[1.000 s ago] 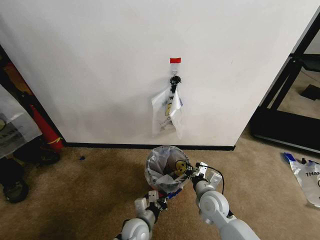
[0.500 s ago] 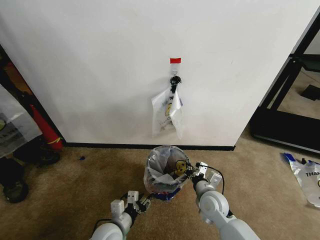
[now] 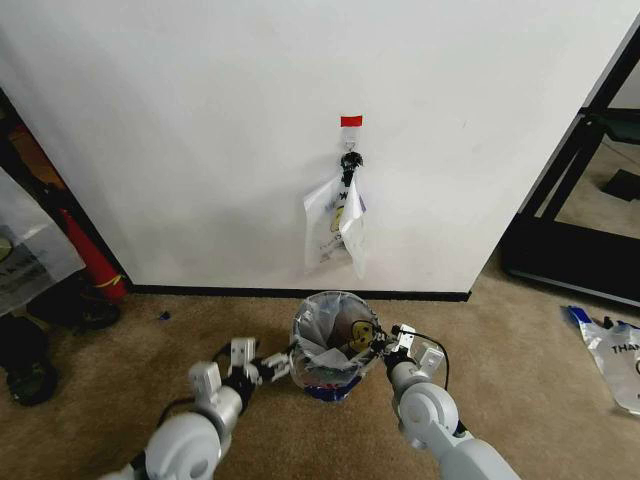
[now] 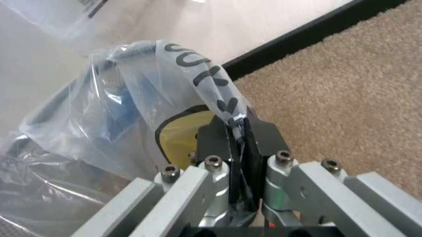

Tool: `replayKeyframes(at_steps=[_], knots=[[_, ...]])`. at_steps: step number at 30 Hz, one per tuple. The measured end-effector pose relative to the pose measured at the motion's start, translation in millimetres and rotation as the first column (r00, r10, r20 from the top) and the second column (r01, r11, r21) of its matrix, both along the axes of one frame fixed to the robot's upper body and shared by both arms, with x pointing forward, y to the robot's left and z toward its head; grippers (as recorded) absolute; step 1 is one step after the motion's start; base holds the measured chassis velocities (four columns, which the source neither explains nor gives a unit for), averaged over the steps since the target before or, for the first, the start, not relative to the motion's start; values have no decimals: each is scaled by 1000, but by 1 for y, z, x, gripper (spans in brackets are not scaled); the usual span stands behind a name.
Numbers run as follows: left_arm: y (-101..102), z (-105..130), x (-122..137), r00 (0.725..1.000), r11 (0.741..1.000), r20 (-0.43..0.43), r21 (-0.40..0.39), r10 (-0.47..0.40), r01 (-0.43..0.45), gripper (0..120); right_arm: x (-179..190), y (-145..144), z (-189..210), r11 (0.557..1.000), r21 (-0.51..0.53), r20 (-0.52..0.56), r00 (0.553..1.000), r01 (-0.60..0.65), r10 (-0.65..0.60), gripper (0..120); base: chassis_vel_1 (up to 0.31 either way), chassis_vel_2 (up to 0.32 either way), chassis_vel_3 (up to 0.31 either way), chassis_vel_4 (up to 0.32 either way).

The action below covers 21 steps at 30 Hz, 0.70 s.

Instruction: Pick up the garbage bag from the wall and place it over the trash bin.

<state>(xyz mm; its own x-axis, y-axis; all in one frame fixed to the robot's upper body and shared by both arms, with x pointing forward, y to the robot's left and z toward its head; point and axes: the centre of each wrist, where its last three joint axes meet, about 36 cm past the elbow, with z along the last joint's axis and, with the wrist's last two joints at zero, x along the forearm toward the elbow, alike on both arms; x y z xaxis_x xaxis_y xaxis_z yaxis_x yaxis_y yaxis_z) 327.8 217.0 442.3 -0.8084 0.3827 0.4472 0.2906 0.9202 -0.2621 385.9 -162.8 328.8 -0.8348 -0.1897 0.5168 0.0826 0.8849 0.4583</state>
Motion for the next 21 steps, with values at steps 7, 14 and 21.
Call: replayKeyframes(at_steps=[7, 14, 21], knots=[[-25, 44, 38, 990, 987, -32, 79, -138, 140, 55, -5, 4, -4, 1000, -4, 1, 1000, -6, 6, 1, 0, 0, 0, 0], [-80, 59, 84, 947, 924, -161, 224, -277, 309, 27, -9, 2, -4, 1000, -7, -2, 1000, -3, 3, 1, 0, 0, 0, 0], [-115, 21, 137, 919, 826, -248, 409, -308, 387, 0, -10, 0, -3, 1000, -10, -1, 1000, -5, 5, 1, 0, 0, 0, 0]])
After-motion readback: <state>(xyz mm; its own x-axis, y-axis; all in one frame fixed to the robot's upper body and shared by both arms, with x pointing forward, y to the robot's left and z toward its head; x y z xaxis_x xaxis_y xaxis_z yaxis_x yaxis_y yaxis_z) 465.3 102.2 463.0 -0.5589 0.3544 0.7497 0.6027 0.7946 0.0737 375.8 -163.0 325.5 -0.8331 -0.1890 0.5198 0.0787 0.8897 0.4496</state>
